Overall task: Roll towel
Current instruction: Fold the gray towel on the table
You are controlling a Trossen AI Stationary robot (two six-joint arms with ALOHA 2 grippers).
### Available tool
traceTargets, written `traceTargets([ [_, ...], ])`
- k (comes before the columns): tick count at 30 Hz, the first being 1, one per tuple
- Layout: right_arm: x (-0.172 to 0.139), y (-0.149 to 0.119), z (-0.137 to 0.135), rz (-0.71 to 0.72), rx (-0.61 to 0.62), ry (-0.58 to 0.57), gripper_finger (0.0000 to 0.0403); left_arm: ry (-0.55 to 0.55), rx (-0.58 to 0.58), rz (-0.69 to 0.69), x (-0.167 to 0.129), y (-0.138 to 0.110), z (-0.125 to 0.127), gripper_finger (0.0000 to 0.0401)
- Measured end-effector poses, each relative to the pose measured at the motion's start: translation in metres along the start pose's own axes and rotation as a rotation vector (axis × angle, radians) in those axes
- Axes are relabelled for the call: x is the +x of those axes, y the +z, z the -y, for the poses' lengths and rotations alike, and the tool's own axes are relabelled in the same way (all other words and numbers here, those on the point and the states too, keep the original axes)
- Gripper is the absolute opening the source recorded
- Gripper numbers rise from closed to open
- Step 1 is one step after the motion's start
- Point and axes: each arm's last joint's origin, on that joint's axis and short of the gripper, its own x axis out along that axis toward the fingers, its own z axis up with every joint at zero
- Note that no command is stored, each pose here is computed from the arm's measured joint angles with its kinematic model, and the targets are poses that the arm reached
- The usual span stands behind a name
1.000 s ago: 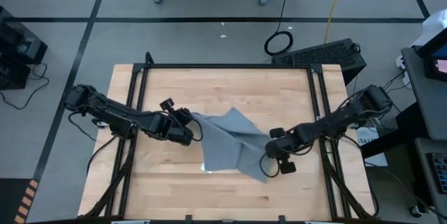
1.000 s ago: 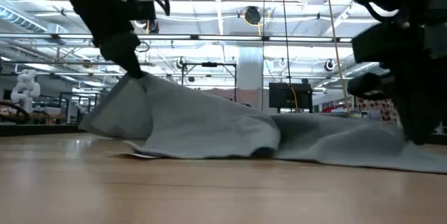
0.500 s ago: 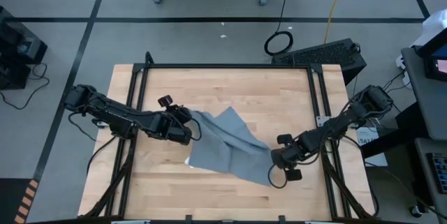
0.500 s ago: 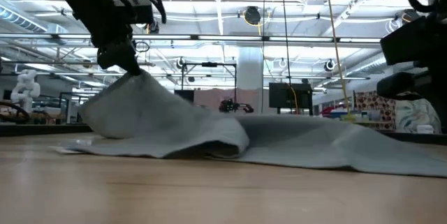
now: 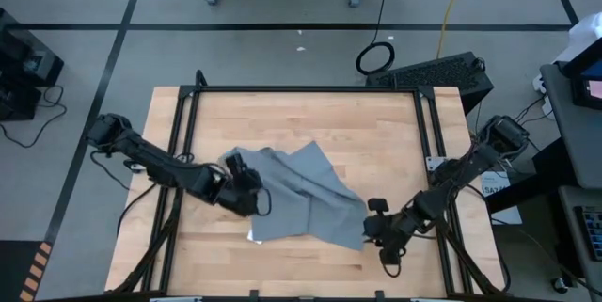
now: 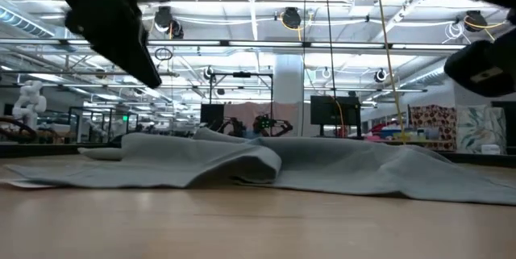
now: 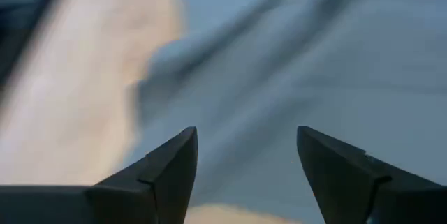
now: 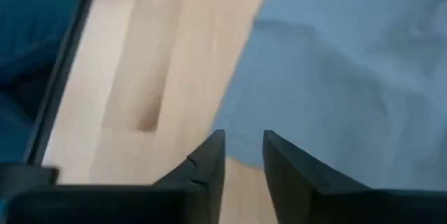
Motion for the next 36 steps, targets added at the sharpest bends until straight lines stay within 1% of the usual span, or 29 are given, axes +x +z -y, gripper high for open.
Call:
traceTargets([
  [2, 0.003, -0.005, -0.005, 0.014, -0.024, -0.024, 0.0118, -0.106, 0.025, 0.037, -0.003, -0.001, 0.018, 0.0251],
  [3, 0.005, -0.007, -0.007, 0.012, -0.034, -0.035, 0.013, -0.141, 0.042, 0.05, -0.004, -0.003, 0.028, 0.0251],
  [6, 0.015, -0.013, -0.011, 0.006, -0.056, -0.043, 0.0162, -0.199, 0.096, 0.076, -0.004, -0.012, 0.052, 0.0251],
  [8, 0.022, -0.015, -0.013, 0.009, -0.058, -0.039, 0.0178, -0.214, 0.115, 0.076, 0.0, -0.021, 0.066, 0.0251],
  [12, 0.035, -0.015, -0.017, 0.035, -0.054, -0.016, 0.0192, -0.262, 0.091, 0.111, 0.01, -0.029, 0.09, 0.0251],
  [17, 0.051, -0.022, -0.019, 0.026, -0.059, -0.02, 0.0191, -0.337, 0.072, 0.159, 0.021, -0.034, 0.111, 0.0251],
  [19, 0.054, -0.024, -0.019, 0.023, -0.049, -0.03, 0.0184, -0.347, 0.077, 0.149, 0.026, -0.038, 0.116, 0.0251],
  [21, 0.058, -0.025, -0.019, 0.026, -0.039, -0.042, 0.0172, -0.334, 0.088, 0.128, 0.031, -0.043, 0.118, 0.0251],
  [23, 0.058, -0.026, -0.018, 0.022, -0.036, -0.044, 0.0154, -0.326, 0.068, 0.11, 0.036, -0.046, 0.12, 0.0251],
  [26, 0.057, -0.025, -0.018, 0.02, -0.037, -0.044, 0.0113, -0.325, 0.055, 0.068, 0.044, -0.053, 0.123, 0.0251],
  [30, 0.053, -0.026, -0.02, 0.004, -0.054, -0.024, 0.0044, -0.313, 0.019, -0.006, 0.054, -0.062, 0.125, 0.0241],
  [32, 0.052, -0.027, -0.02, -0.005, -0.062, -0.023, 0.0014, -0.287, 0.012, -0.037, 0.057, -0.068, 0.125, 0.022],
  [33, 0.051, -0.028, -0.02, -0.008, -0.063, -0.025, 0.0008, -0.28, 0.011, -0.048, 0.057, -0.07, 0.125, 0.0204],
  [36, 0.047, -0.028, -0.019, -0.027, -0.052, -0.037, 0.0014, -0.253, 0.021, -0.062, 0.057, -0.074, 0.125, 0.0138],
])
